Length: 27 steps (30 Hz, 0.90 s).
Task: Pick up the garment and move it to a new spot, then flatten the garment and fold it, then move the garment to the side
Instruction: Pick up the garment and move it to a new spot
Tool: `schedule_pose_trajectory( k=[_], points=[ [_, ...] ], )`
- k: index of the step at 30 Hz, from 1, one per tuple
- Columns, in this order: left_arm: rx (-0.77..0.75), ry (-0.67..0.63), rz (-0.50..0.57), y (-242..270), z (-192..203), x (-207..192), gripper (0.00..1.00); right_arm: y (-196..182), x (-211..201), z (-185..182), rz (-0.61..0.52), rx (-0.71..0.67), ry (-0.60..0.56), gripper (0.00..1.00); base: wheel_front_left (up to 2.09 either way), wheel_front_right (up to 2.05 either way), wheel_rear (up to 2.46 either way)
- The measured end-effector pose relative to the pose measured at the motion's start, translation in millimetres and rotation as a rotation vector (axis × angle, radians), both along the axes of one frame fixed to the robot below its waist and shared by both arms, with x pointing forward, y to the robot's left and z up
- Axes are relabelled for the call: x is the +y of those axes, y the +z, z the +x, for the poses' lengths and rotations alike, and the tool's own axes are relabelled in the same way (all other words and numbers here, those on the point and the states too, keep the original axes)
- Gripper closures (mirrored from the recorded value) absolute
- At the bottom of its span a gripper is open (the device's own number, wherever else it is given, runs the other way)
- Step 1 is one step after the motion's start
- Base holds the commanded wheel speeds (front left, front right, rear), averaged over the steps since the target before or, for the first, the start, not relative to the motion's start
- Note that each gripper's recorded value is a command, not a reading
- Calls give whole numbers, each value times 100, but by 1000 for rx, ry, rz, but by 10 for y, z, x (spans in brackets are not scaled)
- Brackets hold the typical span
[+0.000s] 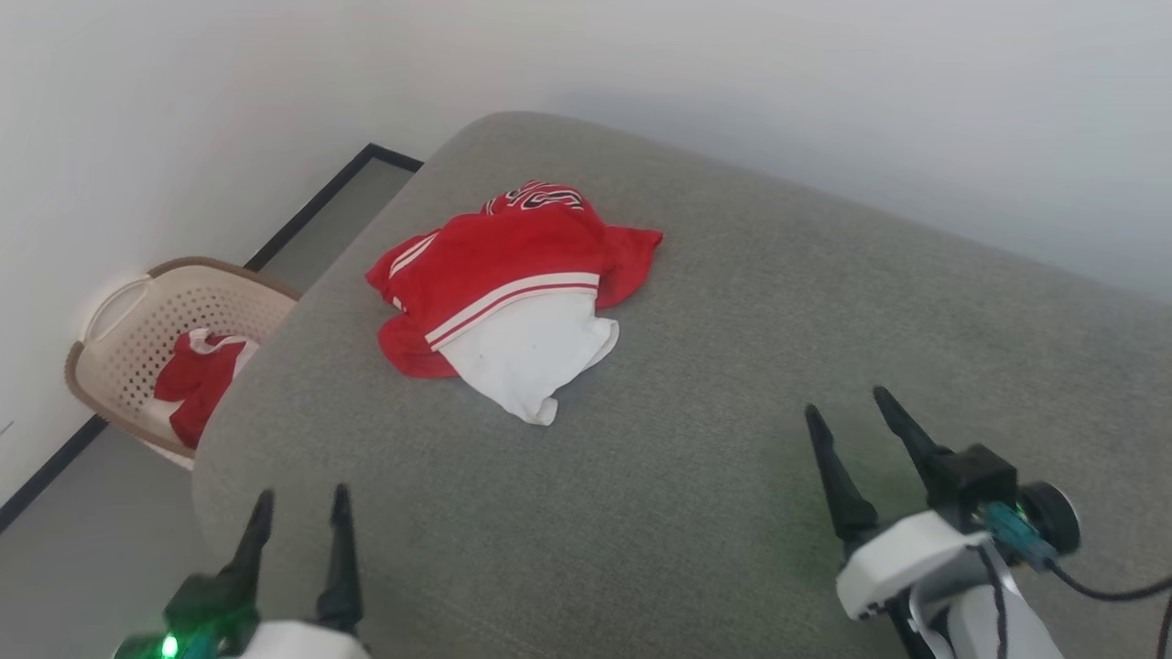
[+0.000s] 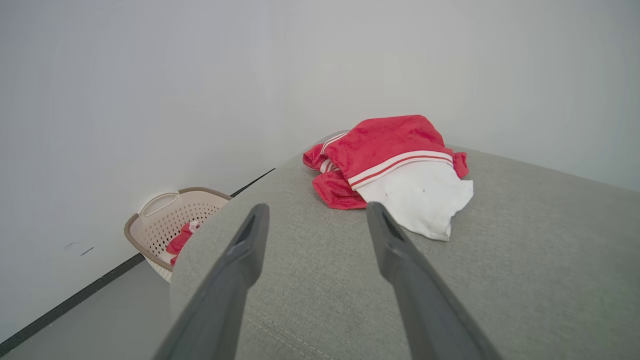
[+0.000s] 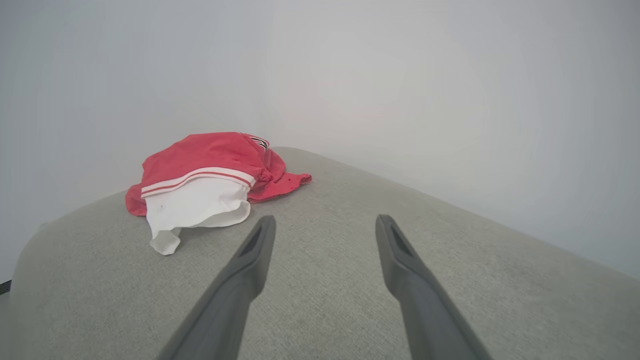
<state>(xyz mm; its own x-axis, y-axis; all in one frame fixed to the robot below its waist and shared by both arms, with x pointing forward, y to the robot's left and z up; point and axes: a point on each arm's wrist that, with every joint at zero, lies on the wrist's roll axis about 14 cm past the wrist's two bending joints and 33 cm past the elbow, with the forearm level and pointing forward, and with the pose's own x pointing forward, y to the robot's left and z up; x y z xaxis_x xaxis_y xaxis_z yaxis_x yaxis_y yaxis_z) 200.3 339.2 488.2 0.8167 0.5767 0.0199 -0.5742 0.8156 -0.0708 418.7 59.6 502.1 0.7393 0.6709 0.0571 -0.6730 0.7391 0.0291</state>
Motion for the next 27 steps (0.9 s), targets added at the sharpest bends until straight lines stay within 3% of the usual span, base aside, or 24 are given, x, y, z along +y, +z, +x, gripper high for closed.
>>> schedule_pose_trajectory(
  k=[8,14,20,27],
  points=[
    [5,-198,106,200,542,-10,0,22,-353,-28,5,-6,-99,0,0,0,0],
    [76,-314,207,365,1220,187,0,60,-782,74,24,-17,-224,0,0,0,0],
    [228,-429,131,251,1982,135,0,-108,-1395,89,25,29,-392,0,0,0,0],
    [473,-475,29,-68,2405,202,0,-184,-1853,50,28,51,-519,0,0,0,0]
  ],
)
